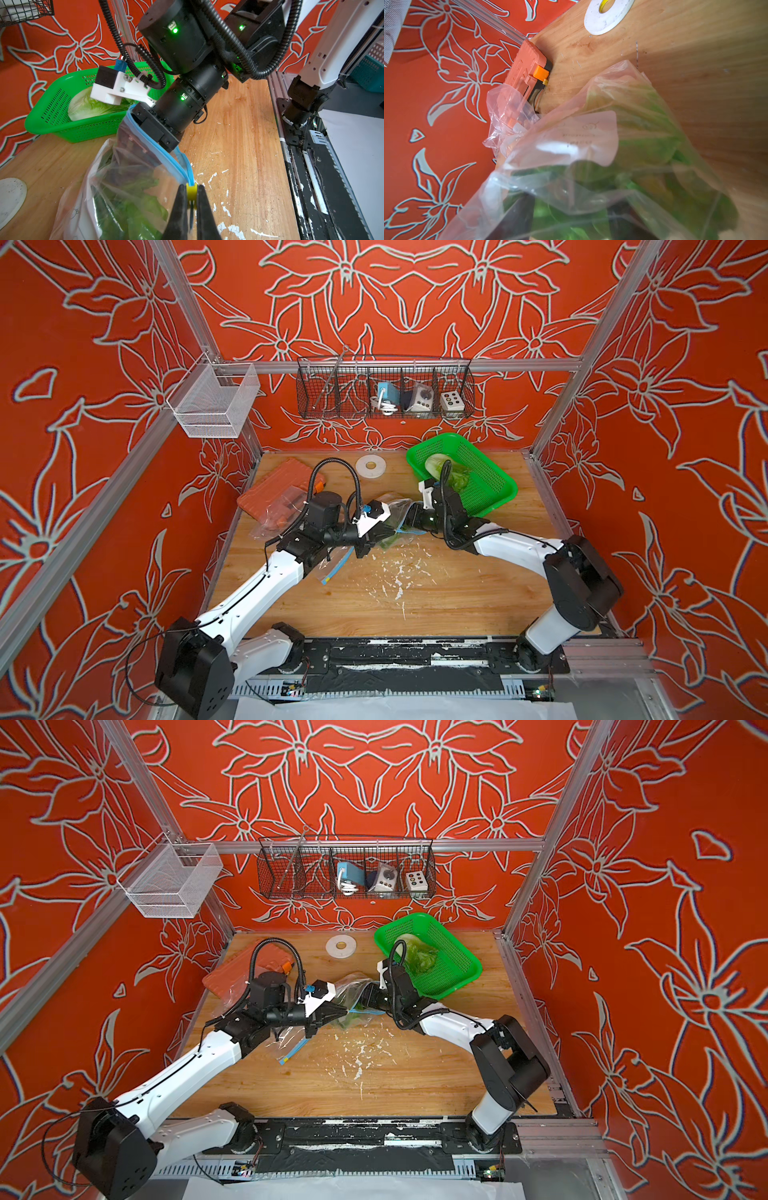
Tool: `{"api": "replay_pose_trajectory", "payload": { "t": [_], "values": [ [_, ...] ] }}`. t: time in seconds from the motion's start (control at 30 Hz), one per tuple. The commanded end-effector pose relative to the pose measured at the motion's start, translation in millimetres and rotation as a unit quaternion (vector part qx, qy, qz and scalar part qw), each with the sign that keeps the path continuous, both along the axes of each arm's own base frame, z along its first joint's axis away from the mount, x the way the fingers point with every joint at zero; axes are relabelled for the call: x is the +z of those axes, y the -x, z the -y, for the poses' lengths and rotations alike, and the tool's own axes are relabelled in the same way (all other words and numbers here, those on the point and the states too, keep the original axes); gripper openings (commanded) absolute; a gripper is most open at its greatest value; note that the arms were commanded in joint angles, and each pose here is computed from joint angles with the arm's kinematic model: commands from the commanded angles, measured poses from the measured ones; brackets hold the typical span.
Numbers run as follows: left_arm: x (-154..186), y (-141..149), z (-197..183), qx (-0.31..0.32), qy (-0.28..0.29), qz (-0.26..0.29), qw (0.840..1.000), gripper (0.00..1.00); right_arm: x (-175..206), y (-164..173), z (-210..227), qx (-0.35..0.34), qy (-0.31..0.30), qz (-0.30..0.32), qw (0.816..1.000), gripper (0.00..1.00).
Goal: Open the zip-top bag and take out the chinese cabbages
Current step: Pick up the Chinese cabbage from the zipper food storage bag.
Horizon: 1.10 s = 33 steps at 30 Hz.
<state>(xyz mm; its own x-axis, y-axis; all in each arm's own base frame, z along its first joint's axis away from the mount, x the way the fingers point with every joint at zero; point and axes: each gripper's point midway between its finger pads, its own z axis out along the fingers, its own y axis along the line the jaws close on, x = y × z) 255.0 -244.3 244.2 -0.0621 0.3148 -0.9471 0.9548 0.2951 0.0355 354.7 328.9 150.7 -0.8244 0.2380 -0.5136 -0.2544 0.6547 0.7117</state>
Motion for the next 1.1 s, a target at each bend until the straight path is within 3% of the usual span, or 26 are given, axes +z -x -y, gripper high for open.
{"api": "replay_pose_trajectory", "payload": {
  "t": [0.0,0.1,0.2,0.23,0.27,0.3,0.37,0.4,0.5,0.57,0.63,0.73,0.83,1.07],
  "values": [
    [7.1,15.4,7.9,-0.047,0.023,-0.007,0.999,0.05,2.6,-23.8,-8.7,-0.016,-0.024,-0.005,1.0,0.57],
    [7.2,18.2,8.3,-0.053,0.026,-0.007,0.998,0.05,-1.4,-43.5,-14.0,-0.036,-0.031,-0.008,0.999,0.52],
    [6.5,18.4,7.9,-0.052,0.024,-0.006,0.998,0.05,-8.5,-58.6,-16.4,-0.045,-0.021,-0.006,0.999,0.32],
    [6.6,18.6,7.9,-0.052,0.025,-0.008,0.998,0.07,-8.1,-62.2,-16.0,-0.047,-0.018,0.0,0.999,0.21],
    [7.5,17.5,7.6,-0.048,0.027,-0.01,0.998,0.15,-7.4,-64.7,-14.6,-0.045,-0.015,0.008,0.999,0.07],
    [9.8,15.2,7.7,-0.041,0.03,-0.012,0.999,0.31,-4.8,-66.0,-12.9,-0.038,-0.013,0.019,0.999,0.0],
    [15.8,8.6,6.2,-0.02,0.034,-0.012,0.999,0.68,0.6,-63.6,-8.4,-0.017,-0.009,0.042,0.999,0.0],
    [21.5,3.8,4.6,-0.004,0.039,-0.01,0.999,0.79,1.3,-60.5,-4.5,-0.003,-0.008,0.052,0.999,0.0],
    [45.6,-21.7,-7.9,0.082,0.072,-0.007,0.994,0.97,3.0,-45.2,6.9,0.054,-0.01,0.074,0.996,0.0],
    [59.5,-46.2,-23.4,0.159,0.109,-0.046,0.98,0.98,1.5,-29.7,13.2,0.1,0.0,0.077,0.992,0.0],
    [63.0,-63.5,-33.4,0.188,0.124,-0.079,0.971,0.98,-2.3,-13.4,21.3,0.133,0.02,0.075,0.988,0.0],
    [42.4,-97.3,-47.7,0.271,0.122,-0.145,0.944,0.98,-7.1,8.6,36.0,0.157,0.044,0.079,0.984,0.0],
    [-4.4,-122.8,-59.7,0.343,0.108,-0.241,0.901,0.98,-12.8,18.6,51.0,0.155,0.041,0.076,0.984,0.0],
    [-83.2,-128.0,-57.0,0.391,0.165,-0.396,0.814,0.98,-35.4,20.6,70.0,0.139,0.042,0.037,0.989,0.0]
  ]
}}
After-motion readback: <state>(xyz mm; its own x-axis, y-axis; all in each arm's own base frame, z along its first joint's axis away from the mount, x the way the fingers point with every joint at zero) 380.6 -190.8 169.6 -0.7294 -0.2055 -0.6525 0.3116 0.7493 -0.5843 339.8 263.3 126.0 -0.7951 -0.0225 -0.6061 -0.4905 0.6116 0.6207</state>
